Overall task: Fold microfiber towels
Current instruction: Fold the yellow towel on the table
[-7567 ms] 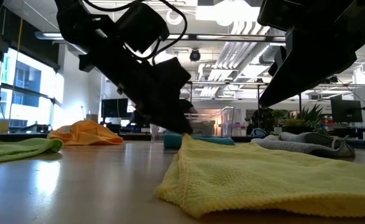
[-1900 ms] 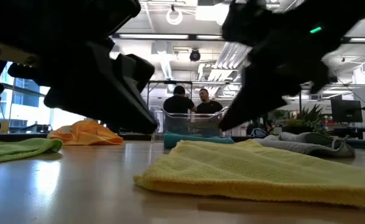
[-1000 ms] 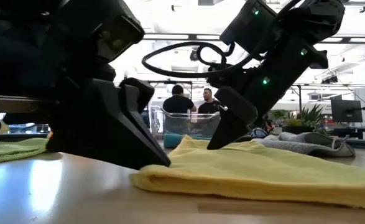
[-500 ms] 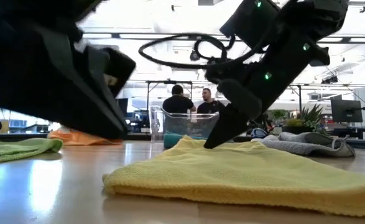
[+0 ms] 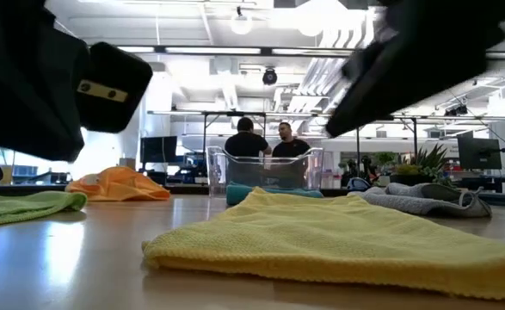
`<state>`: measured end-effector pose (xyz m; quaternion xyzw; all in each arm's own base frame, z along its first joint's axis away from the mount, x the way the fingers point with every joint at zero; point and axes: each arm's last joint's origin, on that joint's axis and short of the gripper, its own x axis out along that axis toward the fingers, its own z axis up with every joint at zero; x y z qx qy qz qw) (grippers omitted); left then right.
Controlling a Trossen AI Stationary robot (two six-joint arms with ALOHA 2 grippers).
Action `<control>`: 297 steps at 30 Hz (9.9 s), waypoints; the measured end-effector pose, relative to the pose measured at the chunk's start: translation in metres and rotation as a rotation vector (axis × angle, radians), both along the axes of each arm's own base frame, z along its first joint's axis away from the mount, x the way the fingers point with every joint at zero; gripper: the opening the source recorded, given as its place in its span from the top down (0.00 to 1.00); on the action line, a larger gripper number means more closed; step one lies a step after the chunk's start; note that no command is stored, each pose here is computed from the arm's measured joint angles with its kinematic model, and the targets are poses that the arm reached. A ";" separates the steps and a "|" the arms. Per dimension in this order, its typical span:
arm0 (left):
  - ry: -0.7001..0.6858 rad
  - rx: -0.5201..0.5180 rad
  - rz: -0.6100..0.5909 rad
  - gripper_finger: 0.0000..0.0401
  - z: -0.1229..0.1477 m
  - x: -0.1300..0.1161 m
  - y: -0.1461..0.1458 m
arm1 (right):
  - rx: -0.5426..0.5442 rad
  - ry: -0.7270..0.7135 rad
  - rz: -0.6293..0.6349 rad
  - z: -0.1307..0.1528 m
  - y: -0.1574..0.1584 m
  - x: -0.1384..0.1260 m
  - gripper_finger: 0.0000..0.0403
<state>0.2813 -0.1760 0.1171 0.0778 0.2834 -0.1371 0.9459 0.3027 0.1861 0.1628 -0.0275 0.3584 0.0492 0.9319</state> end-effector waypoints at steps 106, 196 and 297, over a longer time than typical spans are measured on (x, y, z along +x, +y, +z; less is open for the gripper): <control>0.034 0.436 -0.086 0.58 -0.023 0.044 -0.027 | -0.280 0.269 -0.075 0.006 0.108 0.033 1.00; 0.235 0.036 0.029 0.65 0.043 0.030 -0.013 | -0.262 0.145 0.042 -0.041 0.129 0.017 0.99; 0.082 -0.010 0.746 1.00 0.058 0.030 0.061 | -0.166 0.286 -0.547 0.041 0.009 0.032 1.00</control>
